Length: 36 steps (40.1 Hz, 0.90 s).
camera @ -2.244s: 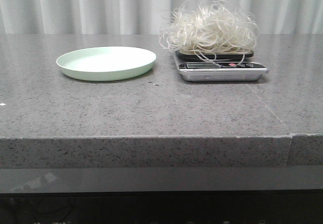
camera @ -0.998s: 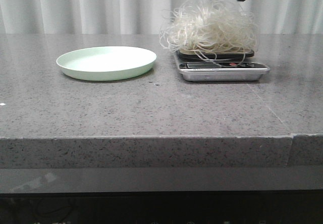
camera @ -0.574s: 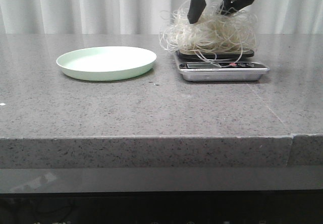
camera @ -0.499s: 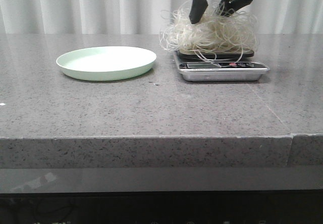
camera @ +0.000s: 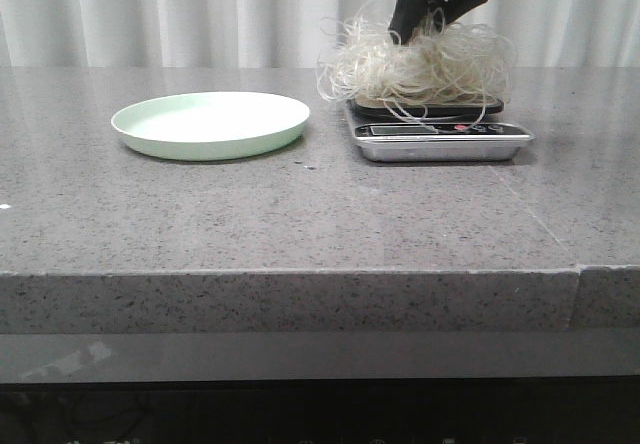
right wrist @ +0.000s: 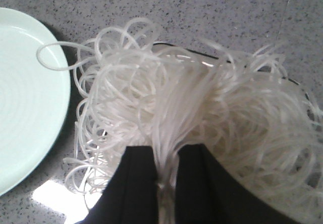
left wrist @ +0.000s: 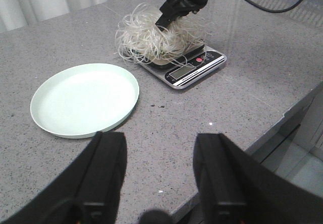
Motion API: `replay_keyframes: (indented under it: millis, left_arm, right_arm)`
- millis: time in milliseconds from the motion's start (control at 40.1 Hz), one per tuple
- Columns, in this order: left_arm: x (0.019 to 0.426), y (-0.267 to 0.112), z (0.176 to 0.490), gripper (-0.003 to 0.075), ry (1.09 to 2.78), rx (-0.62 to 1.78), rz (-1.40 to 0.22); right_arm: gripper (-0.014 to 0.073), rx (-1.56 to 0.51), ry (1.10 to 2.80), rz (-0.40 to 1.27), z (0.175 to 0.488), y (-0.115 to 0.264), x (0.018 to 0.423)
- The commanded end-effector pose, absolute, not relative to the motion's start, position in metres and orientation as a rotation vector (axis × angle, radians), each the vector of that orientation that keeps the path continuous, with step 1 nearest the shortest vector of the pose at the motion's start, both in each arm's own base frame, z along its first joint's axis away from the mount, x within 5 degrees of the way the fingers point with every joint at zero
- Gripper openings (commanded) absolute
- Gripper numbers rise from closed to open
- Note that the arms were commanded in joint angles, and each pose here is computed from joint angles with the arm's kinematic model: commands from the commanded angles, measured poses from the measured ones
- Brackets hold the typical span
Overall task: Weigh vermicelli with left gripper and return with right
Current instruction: 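Lower the right gripper onto the vermicelli on the scale and grasp it, then carry the vermicelli with the right gripper onto the green plate and release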
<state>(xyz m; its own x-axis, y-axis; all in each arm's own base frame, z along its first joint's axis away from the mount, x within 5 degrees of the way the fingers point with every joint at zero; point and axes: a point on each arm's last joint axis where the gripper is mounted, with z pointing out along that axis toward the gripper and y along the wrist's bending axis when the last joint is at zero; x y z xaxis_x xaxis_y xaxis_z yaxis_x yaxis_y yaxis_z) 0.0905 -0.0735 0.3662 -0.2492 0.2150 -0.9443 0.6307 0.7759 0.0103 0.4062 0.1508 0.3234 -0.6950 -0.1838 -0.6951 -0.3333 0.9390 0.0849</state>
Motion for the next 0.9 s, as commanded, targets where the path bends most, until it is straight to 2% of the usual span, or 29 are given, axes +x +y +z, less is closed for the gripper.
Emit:
replay_keyframes:
  millis: [0, 324, 499, 648, 873]
  left_arm:
    - [0.090, -0.075, 0.381, 0.0409, 1.725, 0.618, -0.488]
    - [0.090, -0.075, 0.381, 0.0409, 1.725, 0.618, -0.488]
    - [0.090, -0.075, 0.381, 0.0409, 1.725, 0.618, -0.488]
    - [0.090, -0.075, 0.381, 0.0409, 1.725, 0.618, -0.488]
    - [0.090, -0.075, 0.381, 0.0409, 1.725, 0.618, -0.488]
  right_arm:
    - [0.0165, -0.360, 2.169, 0.280, 0.385, 0.146, 0.389]
    - [0.0165, -0.424, 1.955, 0.366, 0.457, 0.176, 0.365]
    - [0.0165, -0.476, 1.843, 0.434, 0.474, 0.206, 0.354]
    - [0.0165, -0.531, 1.821, 0.483, 0.467, 0.239, 0.356]
    - [0.0165, -0.607, 1.895, 0.504, 0.429, 0.279, 0.370]
